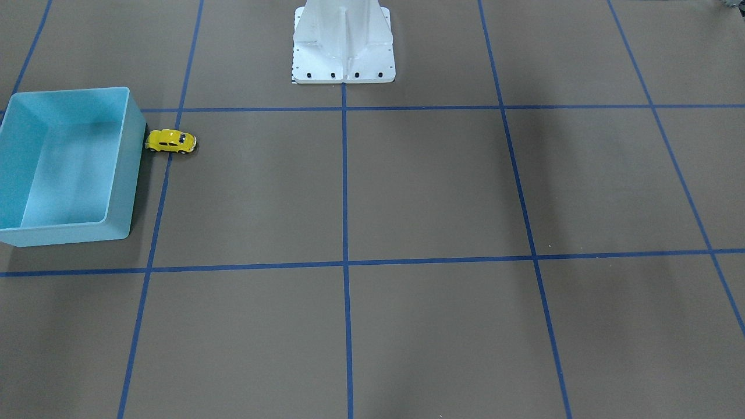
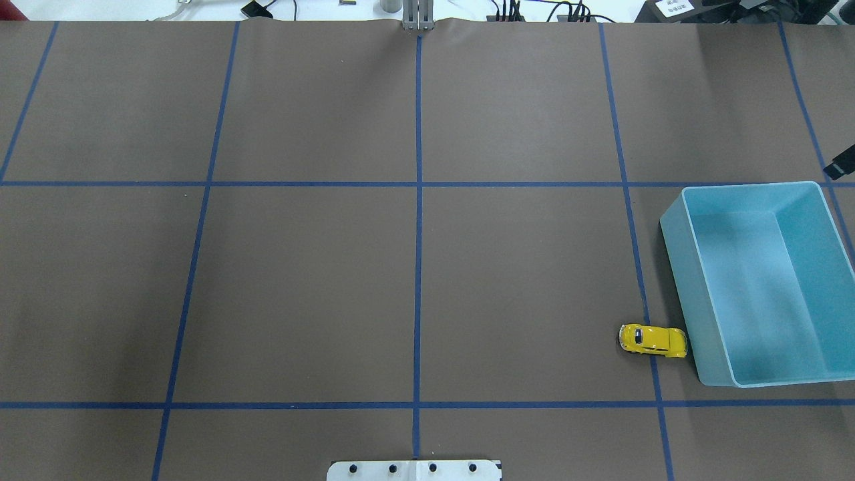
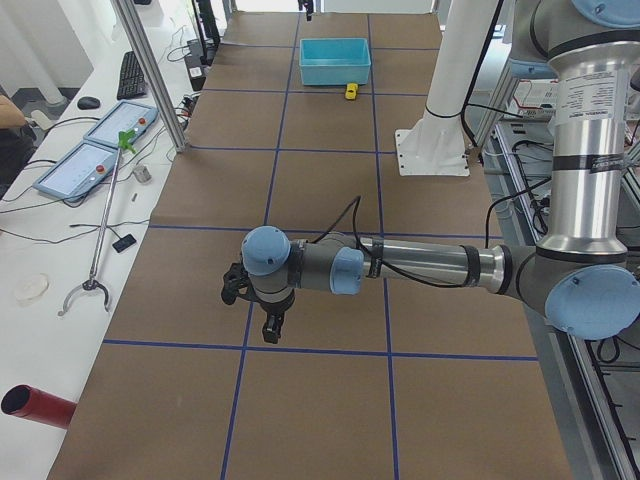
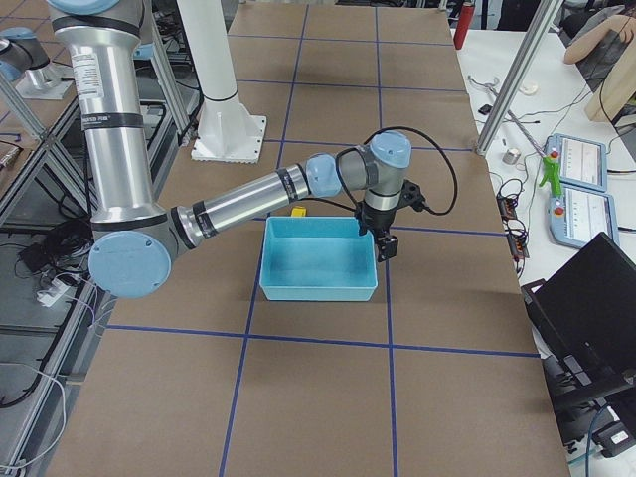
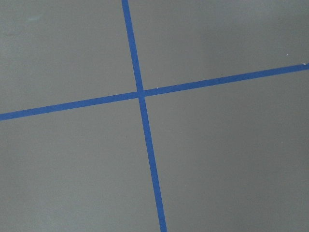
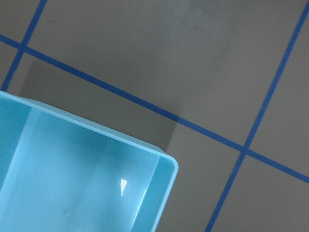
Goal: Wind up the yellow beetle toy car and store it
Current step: 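Move the right gripper down over the yellow car beside the bin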
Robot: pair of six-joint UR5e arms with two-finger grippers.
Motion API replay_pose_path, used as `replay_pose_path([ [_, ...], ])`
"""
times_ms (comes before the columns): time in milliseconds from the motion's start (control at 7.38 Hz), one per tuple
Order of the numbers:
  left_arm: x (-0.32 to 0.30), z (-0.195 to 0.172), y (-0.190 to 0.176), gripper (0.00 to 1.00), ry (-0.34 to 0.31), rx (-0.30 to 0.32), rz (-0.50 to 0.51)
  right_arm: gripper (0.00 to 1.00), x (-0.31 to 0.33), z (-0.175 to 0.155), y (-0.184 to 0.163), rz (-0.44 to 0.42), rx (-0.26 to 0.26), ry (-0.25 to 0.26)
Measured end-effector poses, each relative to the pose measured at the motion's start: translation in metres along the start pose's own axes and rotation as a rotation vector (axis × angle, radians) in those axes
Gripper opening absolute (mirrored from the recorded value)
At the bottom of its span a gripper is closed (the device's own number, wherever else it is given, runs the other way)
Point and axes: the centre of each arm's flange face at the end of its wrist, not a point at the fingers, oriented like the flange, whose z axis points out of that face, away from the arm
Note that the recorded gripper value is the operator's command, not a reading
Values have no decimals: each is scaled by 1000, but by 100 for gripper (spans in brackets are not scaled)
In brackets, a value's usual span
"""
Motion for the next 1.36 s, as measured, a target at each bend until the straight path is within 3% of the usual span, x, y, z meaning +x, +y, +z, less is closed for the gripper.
replay_pose_path([
  [407,-1,-2,3,100,13,4,-38,100,-88,-9,-27,-316,1,37],
  [678,-1,-9,6,100,16,16,-44,100,-157,-31,-72,-479,4,35],
  [1084,-1,-13,16,100,31,25,-45,100,-285,5,-78,-706,-54,8],
  [1355,-5,-10,24,100,27,18,-47,100,-342,41,-57,-787,-144,16],
])
